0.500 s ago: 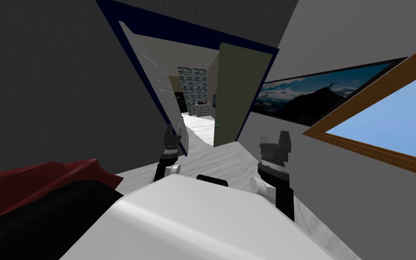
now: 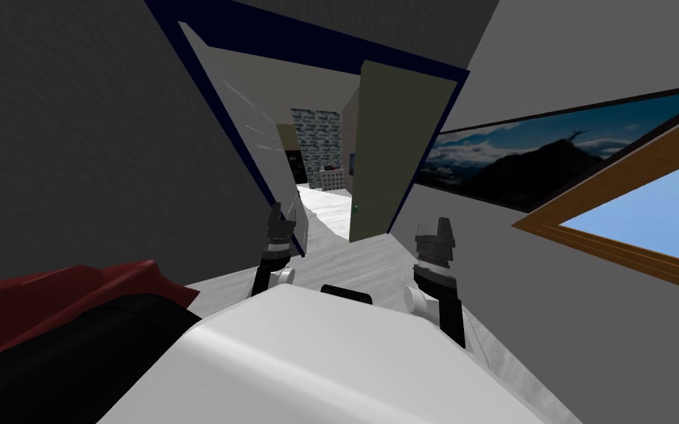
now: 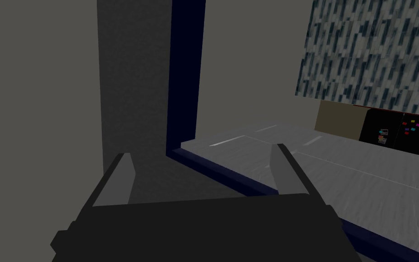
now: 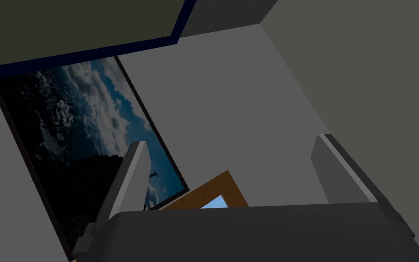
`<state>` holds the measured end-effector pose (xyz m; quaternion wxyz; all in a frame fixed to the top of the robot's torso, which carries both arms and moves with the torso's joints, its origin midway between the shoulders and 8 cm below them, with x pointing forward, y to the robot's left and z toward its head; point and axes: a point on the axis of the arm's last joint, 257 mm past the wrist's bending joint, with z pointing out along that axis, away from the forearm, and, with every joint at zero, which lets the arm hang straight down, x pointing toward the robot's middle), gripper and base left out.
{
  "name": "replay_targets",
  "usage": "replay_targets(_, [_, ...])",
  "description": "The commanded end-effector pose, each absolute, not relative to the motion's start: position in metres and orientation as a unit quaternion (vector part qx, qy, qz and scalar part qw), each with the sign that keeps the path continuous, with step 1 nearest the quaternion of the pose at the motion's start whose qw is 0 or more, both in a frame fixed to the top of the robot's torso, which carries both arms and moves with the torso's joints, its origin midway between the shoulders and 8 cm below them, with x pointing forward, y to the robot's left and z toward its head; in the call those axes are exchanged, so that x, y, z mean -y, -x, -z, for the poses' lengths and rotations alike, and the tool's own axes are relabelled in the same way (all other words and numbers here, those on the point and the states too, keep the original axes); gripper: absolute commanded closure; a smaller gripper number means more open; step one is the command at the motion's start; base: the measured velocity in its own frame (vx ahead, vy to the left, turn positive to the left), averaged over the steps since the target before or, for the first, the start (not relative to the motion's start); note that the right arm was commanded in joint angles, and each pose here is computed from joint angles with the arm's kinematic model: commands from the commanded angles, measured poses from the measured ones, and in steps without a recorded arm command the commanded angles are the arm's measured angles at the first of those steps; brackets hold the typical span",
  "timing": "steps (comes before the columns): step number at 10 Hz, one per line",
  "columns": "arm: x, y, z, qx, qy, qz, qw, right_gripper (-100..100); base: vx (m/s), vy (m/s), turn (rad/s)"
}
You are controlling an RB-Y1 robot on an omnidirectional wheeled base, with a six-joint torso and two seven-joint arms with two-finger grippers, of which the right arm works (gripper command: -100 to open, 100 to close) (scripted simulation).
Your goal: Push the door open
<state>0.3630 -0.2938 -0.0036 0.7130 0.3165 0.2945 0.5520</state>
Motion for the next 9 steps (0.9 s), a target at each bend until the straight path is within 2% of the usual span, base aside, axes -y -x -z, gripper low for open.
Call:
replay_targets(1, [0.292, -0.370, 0.013, -0.301, -0.319, -0.553, 0.708, -100, 0.104, -0.017, 0.036])
replay_targets(9, [0.278, -0.403, 0.074, -0.344, -0.341, -0.556, 0.676, -100, 0.095, -0.027, 0.049])
